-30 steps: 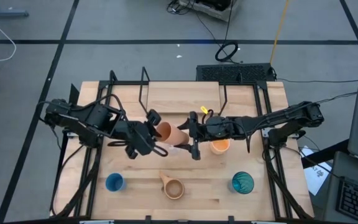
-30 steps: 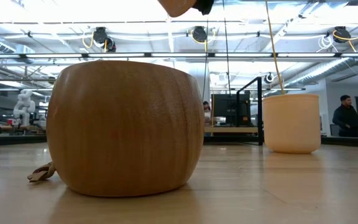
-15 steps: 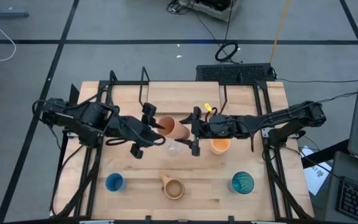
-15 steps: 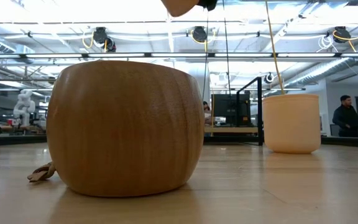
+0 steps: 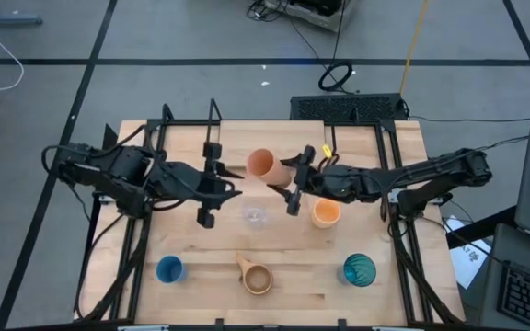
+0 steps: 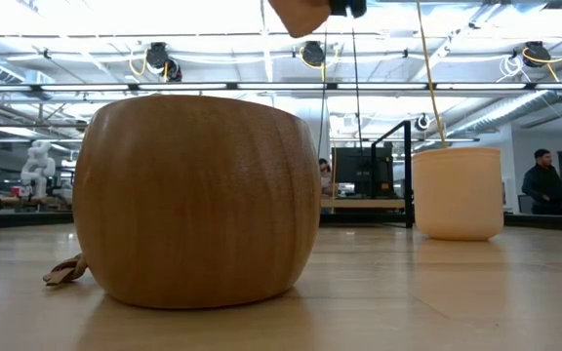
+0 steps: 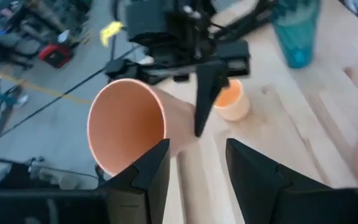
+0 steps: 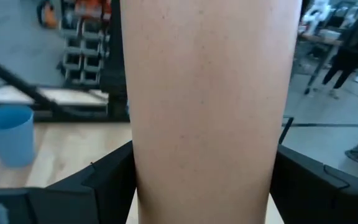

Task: Stack small to large cups/mugs on shelf
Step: Put the light orange cup on the shelf

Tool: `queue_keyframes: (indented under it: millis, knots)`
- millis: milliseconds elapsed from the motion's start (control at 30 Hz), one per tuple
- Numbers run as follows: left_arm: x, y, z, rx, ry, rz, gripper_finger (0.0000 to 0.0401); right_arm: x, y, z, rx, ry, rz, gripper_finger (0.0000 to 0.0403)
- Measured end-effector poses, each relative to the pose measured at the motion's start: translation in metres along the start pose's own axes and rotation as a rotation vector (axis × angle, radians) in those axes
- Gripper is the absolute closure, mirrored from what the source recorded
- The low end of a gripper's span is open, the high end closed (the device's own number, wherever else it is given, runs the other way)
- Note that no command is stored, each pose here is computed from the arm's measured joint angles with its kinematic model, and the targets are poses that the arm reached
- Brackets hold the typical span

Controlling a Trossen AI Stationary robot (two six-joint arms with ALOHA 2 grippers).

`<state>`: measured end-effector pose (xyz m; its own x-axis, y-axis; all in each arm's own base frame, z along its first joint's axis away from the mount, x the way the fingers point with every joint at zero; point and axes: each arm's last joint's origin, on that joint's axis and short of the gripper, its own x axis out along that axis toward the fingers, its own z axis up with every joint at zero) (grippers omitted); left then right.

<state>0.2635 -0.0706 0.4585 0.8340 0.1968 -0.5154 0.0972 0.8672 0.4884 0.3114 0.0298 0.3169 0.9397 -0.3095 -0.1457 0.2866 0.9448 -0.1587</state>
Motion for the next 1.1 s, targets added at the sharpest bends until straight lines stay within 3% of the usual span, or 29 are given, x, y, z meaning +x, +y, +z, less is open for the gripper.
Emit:
queue_keyframes:
  millis: [200, 333, 633, 833, 967, 1100]
  knots:
    - [0.003, 0.002, -0.006, -0.098, 0.062, 0.095, 0.0242, -0.008, -0.009, -0.022, 0.071, -0.164, -0.034, 0.0108]
    - [0.022, -0.005, -0.013, -0.123, 0.077, 0.127, 0.0242, -0.013, -0.015, -0.031, 0.114, -0.257, -0.055, 0.0108]
    - [0.085, -0.017, -0.050, -0.244, 0.090, 0.156, 0.0242, -0.016, -0.014, -0.029, 0.122, -0.358, 0.083, 0.0108]
    - [0.106, -0.013, -0.080, -0.370, -0.124, -0.003, 0.0242, -0.016, -0.013, -0.029, 0.105, -0.361, 0.113, 0.0108]
    - [0.117, -0.011, -0.103, -0.402, -0.229, -0.037, 0.0240, -0.016, -0.014, -0.028, 0.113, -0.370, 0.113, 0.0108]
    - [0.129, -0.015, -0.121, -0.413, -0.352, -0.111, 0.0211, -0.017, -0.013, -0.027, 0.122, -0.380, 0.114, 0.0108]
